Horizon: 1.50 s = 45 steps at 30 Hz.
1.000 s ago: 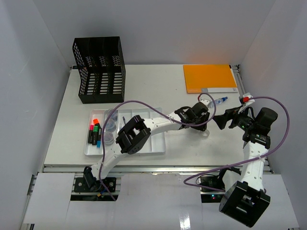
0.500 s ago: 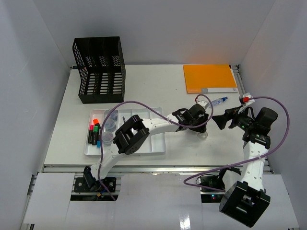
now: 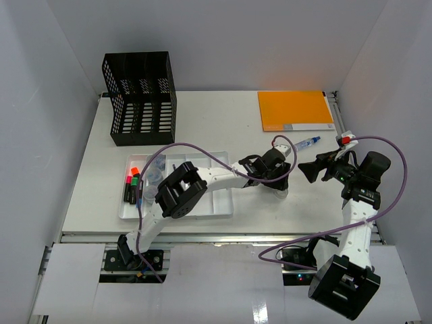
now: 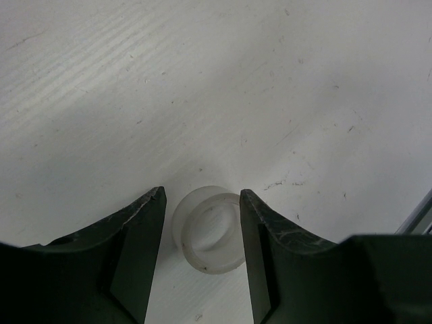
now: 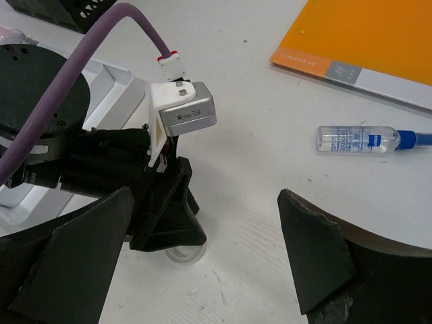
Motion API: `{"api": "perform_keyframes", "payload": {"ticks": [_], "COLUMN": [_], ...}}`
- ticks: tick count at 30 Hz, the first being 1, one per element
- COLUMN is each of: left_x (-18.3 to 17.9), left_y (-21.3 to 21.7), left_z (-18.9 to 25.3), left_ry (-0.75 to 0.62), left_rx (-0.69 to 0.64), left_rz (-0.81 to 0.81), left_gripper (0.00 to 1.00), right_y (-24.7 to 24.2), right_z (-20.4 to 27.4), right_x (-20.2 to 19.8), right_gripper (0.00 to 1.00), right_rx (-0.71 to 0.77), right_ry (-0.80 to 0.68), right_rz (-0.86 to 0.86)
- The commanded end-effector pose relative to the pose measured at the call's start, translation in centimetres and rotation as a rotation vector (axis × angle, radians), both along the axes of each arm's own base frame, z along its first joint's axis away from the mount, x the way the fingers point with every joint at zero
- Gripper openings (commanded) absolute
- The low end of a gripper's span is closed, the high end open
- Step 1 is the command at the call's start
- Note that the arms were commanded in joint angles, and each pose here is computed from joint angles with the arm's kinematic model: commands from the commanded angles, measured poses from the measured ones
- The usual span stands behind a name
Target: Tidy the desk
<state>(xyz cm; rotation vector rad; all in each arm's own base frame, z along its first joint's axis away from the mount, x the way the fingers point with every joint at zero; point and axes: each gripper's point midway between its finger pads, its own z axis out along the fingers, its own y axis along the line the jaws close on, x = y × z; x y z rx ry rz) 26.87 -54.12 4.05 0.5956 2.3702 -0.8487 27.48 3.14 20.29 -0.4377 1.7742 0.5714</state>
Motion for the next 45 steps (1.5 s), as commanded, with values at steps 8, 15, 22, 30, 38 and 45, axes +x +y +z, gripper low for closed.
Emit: {"api": "perform_keyframes", "payload": {"ticks": [8,15,22,30,38,45], "left_x": [-0.2,0.0,0.0,0.1,0.4,0.6], "left_y": [0.6,1.5,1.9,1.9,2.0,2.1], "left_z": [5.8,5.7,4.2,2.6,2.8,5.4], "left_ry": [-0.027,-0.029,-0.019,-0.01,-0.032,-0.085], "left_rx": [-0.099,-0.091,-0.032,0.009,0.014,-0.023], "left_rz": [-0.019,-0.017,-0.026,-0.028,-0.027,-0.038], "left_gripper": [0.63,0.62,0.55,0.43,0.24,0.07], "right_y": [0.2,0.2,0.1,0.0,-0.1,-0.1], "right_z": [0.3,0.2,0.1,0.1,0.1,0.1], "right_x": [0.0,0.0,0.0,0.1,0.1,0.2], "right_gripper": [0.94,0.94,0.94,0.94,0.94,0.94], "right_rx": [0.001,0.0,-0.003,-0.007,-0.01,-0.014], "right_ry": [-0.026,-0.026,-0.023,-0.024,-0.024,-0.025], "right_rz": [0.023,0.024,0.018,0.016,0.012,0.009]}}
